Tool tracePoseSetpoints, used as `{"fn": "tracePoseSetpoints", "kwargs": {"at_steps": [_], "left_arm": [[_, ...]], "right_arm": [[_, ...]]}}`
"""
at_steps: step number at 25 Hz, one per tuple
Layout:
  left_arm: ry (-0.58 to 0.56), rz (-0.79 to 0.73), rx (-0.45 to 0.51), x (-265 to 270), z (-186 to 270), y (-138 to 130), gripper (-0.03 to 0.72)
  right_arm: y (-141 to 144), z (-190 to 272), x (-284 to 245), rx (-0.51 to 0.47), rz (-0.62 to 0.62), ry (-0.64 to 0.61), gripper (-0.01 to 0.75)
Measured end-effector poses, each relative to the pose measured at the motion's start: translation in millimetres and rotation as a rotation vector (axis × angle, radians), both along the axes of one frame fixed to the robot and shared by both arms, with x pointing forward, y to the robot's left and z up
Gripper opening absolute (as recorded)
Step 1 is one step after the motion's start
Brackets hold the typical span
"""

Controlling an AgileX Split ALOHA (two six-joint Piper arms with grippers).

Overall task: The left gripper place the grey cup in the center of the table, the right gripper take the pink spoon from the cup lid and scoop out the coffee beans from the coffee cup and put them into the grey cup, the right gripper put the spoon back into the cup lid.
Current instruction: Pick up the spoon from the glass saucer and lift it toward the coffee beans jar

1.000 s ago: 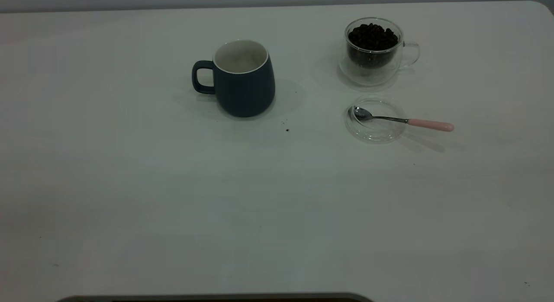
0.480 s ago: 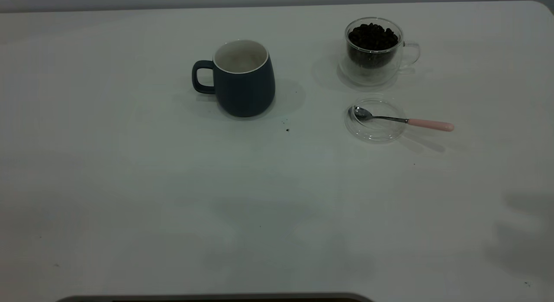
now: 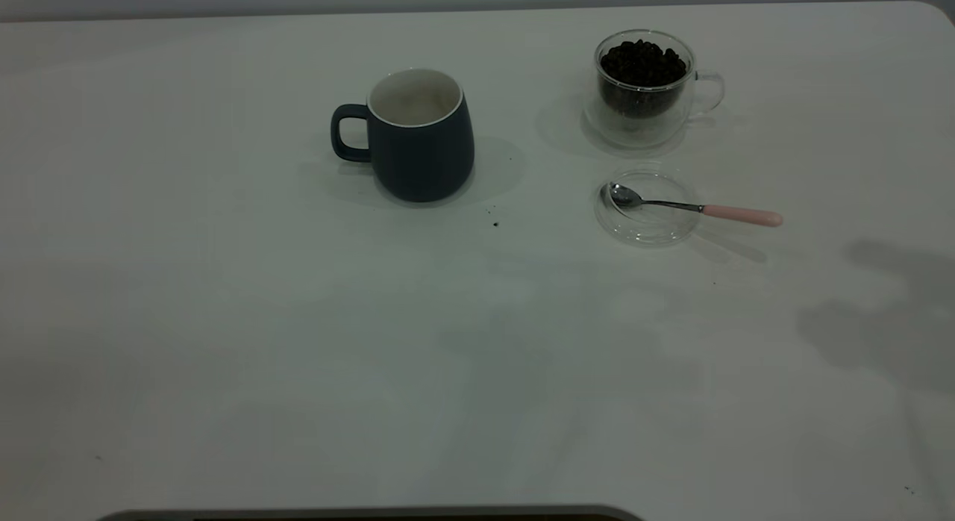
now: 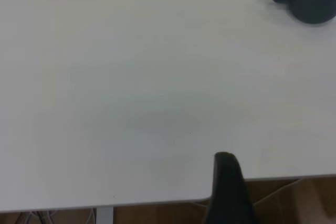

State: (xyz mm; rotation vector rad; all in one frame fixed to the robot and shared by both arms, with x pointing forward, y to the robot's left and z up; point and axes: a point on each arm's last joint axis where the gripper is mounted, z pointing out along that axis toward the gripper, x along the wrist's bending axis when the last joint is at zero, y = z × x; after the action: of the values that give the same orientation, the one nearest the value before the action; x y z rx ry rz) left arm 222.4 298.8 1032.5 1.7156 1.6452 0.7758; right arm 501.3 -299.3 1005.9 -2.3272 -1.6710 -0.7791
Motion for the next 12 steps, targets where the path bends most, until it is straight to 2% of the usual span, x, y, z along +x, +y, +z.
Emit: {"fn": "tracePoseSetpoints", "kwargs": {"at_steps": [6, 12], "left_arm": [[0.000, 0.000, 0.000, 0.0, 0.0, 0.0, 0.565], [0.000, 0.000, 0.000, 0.0, 0.0, 0.0, 0.565]], "right_arm": [[-16.8, -38.0, 15.7, 0.139, -0.049, 0.001, 0.604], [-22.9, -93.0, 25.0, 0.219, -0.138, 0.016, 0.604]]}}
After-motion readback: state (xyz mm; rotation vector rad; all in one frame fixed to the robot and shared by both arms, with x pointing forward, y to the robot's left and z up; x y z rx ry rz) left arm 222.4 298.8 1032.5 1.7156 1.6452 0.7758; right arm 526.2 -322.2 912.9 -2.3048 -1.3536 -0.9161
